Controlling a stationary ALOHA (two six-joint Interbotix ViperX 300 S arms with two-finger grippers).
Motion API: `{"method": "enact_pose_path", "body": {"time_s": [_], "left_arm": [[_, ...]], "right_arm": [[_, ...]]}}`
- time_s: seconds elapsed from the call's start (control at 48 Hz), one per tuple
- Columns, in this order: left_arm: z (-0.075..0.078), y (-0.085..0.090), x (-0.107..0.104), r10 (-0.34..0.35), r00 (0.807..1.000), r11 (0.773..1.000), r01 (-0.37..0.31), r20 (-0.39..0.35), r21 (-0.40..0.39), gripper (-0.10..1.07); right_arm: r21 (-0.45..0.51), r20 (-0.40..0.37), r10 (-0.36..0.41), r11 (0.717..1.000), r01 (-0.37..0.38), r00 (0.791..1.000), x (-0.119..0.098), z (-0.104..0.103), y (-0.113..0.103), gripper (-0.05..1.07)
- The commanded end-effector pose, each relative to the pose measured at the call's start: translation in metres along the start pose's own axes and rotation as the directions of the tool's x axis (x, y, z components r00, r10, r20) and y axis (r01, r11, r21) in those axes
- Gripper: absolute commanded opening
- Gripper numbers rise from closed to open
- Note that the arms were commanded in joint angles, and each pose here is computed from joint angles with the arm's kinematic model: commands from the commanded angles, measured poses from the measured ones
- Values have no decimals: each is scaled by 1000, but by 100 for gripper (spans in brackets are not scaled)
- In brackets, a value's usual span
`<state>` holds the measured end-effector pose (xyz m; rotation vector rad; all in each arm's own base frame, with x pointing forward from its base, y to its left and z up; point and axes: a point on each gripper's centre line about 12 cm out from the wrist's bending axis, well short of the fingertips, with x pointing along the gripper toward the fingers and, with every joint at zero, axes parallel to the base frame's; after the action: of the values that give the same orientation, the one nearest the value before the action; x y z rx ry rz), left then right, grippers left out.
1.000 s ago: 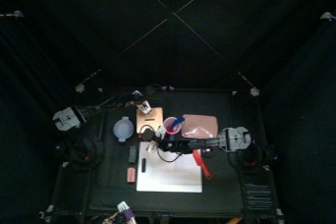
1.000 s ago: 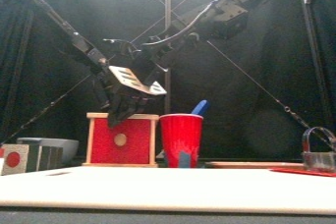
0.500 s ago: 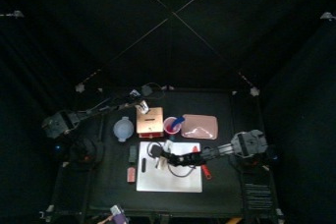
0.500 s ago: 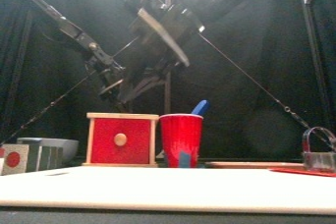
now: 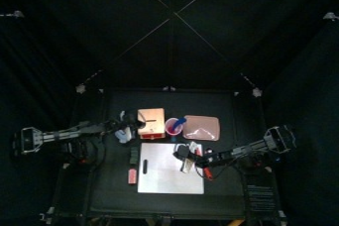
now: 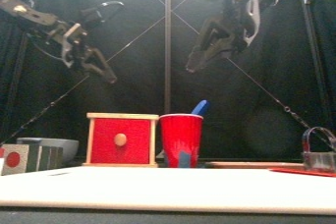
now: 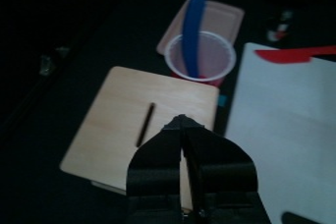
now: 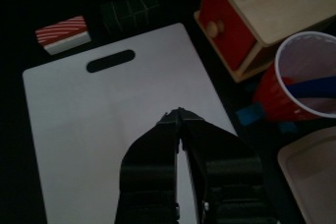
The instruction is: Close drawer
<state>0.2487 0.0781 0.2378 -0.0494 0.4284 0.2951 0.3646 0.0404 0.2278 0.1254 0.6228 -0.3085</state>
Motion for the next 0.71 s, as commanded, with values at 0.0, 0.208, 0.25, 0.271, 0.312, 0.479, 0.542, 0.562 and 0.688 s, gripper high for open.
{"method": "enact_pose_path", "body": {"time_s": [0.0,0.208,0.25,0.271,0.312,0.479,0.542,0.562,0.688], "left_arm": [[-5,-14,-21,-50,997,999,49,66,7,33],[-31,-20,-48,-86,991,996,87,104,-12,33],[-34,-20,-49,-85,991,996,88,104,-17,33],[-35,-20,-50,-85,991,996,88,104,-18,33],[-37,-20,-50,-85,991,996,88,99,-23,33],[-35,-19,-50,-84,990,996,88,111,-32,33],[-31,-19,-50,-83,989,996,87,122,-29,33],[-30,-19,-50,-83,989,996,87,123,-26,33],[-26,-19,-51,-83,987,996,86,135,-17,33]], "right_arm": [[24,35,10,1000,-11,999,-11,10,-4,27],[22,14,-6,1000,5,1000,-7,3,-9,27],[27,13,-11,1000,10,1000,-7,4,-11,27],[27,11,-14,1000,14,1000,-6,3,-12,27],[29,8,-19,999,19,1000,-5,2,-14,27],[31,-10,-28,999,28,1000,-3,-5,-18,27],[39,-20,-28,999,29,999,-2,-7,-18,27],[41,-23,-29,999,29,999,-2,-8,-18,27],[54,-33,-27,998,29,999,-2,-10,-17,27]]}}
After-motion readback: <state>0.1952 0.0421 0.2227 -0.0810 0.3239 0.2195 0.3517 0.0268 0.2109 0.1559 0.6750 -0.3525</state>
